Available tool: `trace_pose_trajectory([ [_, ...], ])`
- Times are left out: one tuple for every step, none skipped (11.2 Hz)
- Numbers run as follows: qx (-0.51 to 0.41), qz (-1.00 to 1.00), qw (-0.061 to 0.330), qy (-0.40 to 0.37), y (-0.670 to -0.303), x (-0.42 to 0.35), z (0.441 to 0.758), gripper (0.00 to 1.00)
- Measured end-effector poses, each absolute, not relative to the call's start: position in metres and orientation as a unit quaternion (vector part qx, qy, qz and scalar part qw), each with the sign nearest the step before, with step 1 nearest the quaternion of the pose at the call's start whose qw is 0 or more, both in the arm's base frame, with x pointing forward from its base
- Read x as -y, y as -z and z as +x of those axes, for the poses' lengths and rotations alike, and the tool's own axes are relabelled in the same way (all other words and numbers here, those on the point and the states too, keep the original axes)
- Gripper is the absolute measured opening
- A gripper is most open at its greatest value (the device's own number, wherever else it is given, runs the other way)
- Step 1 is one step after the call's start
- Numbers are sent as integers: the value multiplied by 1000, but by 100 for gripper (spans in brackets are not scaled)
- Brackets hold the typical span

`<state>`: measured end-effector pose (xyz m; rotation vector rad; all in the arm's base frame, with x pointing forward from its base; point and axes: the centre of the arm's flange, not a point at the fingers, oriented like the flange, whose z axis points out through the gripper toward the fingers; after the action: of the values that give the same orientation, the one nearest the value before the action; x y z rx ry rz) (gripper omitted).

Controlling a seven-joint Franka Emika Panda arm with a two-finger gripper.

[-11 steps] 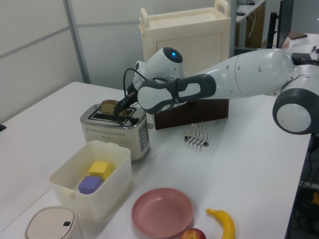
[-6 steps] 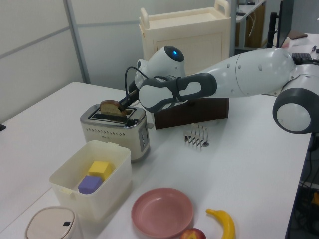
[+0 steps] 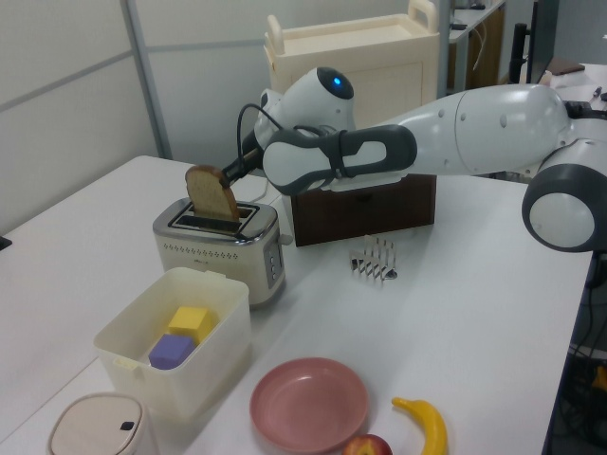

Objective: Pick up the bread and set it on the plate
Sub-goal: 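Close the gripper on the bread slice and lift it out of the toaster, then carry the bread slice over the pink plate and lower it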

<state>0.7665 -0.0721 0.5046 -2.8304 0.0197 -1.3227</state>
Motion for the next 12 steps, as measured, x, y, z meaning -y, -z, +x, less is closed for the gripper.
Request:
trace_pose_trajectory([
  [-13,-902,11,431,-517,75,764,7],
  [-23,-898,15,439,-530,79,761,7],
  [-33,-892,19,450,-548,85,755,7],
  [-43,-886,23,462,-568,91,748,7],
  [-48,-885,33,463,-588,94,740,7],
  [-49,-891,47,449,-604,94,732,7],
  [-45,-903,60,423,-619,94,721,7],
  [-40,-917,72,390,-633,97,707,7],
  [-33,-933,85,347,-642,99,693,7],
  [-23,-950,101,295,-646,96,677,7],
  [-12,-962,113,250,-646,90,665,7],
  [-3,-968,121,219,-643,83,658,7],
])
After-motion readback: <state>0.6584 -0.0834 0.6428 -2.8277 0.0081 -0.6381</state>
